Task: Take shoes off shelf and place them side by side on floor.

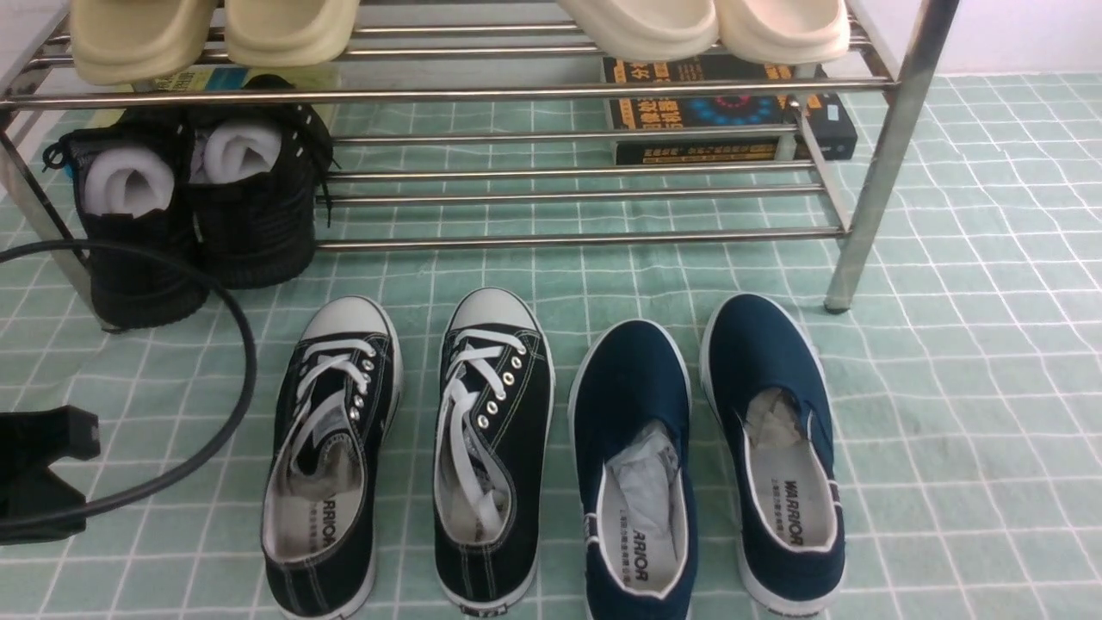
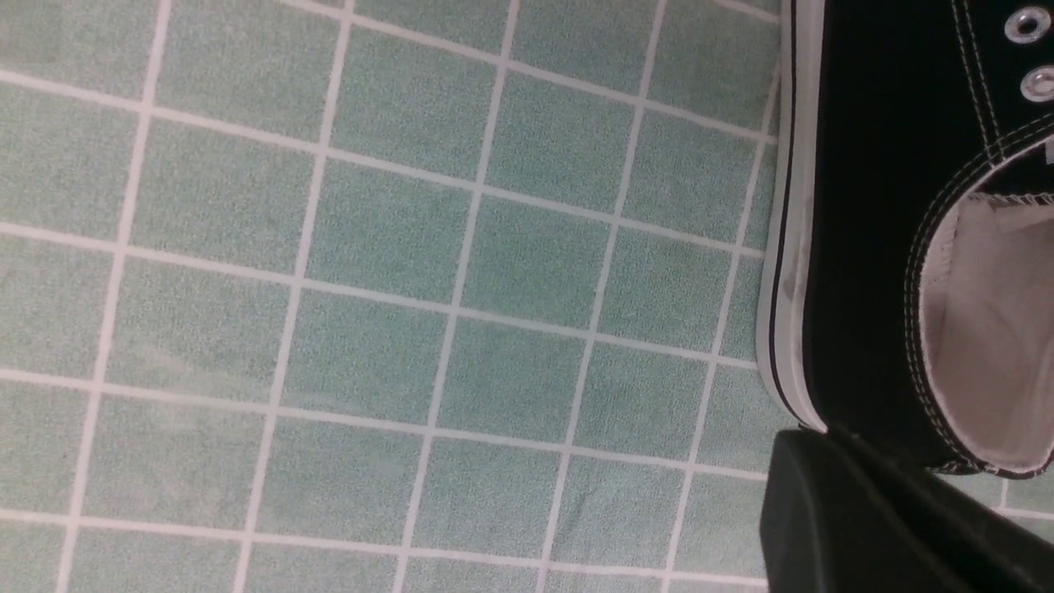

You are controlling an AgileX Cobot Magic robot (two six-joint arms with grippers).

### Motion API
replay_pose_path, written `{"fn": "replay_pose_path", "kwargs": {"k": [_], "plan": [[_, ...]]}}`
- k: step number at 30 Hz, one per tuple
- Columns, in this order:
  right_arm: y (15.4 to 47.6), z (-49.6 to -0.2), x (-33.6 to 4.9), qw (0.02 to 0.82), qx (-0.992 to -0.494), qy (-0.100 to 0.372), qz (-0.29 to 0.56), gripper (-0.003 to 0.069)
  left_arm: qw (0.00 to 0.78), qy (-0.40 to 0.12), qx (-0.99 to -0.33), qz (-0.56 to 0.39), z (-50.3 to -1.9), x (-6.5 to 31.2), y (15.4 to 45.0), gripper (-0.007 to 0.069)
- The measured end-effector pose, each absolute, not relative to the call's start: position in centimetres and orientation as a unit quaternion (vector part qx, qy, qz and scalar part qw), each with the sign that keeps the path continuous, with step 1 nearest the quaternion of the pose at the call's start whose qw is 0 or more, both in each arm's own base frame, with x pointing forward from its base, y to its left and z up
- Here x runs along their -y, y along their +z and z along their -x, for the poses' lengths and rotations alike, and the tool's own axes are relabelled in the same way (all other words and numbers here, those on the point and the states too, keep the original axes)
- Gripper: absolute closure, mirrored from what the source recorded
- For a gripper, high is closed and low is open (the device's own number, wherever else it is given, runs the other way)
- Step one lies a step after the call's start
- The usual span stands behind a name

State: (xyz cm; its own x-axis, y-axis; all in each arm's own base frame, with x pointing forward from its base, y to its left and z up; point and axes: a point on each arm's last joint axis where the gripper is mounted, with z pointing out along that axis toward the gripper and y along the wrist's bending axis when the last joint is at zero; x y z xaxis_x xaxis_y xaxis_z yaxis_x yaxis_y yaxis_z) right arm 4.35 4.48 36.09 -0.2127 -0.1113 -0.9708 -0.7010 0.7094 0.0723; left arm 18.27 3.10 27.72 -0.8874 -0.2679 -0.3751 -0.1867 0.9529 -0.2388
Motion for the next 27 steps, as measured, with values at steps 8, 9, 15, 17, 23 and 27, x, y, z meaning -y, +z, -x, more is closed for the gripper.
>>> {"fn": "replay_pose_path", "kwargs": {"k": [8,9,15,17,23,27], "plan": [[29.6,-3.2,-3.2,0.634,-0.670,0.290,0.253,0.0666,0.205,-0.099,-0.967,0.117,-18.2,-3.1,27.7,0.0624],[29.5,-3.2,-3.2,0.634,-0.671,0.289,0.254,0.0666,0.203,-0.099,-0.967,0.117,-18.2,-3.1,27.7,0.0624],[29.4,-3.2,-3.2,0.638,-0.668,0.283,0.259,0.0659,0.185,-0.101,-0.971,0.113,-17.9,-3.0,27.6,0.0624],[29.4,-3.2,-3.2,0.638,-0.668,0.282,0.260,0.0659,0.181,-0.099,-0.972,0.111,-17.8,-3.0,27.5,0.0624],[29.4,-3.2,-3.2,0.638,-0.667,0.281,0.261,0.0655,0.174,-0.083,-0.976,0.104,-17.7,-3.3,27.4,0.0624],[29.4,-3.2,-3.2,0.638,-0.667,0.281,0.261,0.0651,0.168,-0.066,-0.979,0.097,-17.5,-3.5,27.4,0.0624]]}}
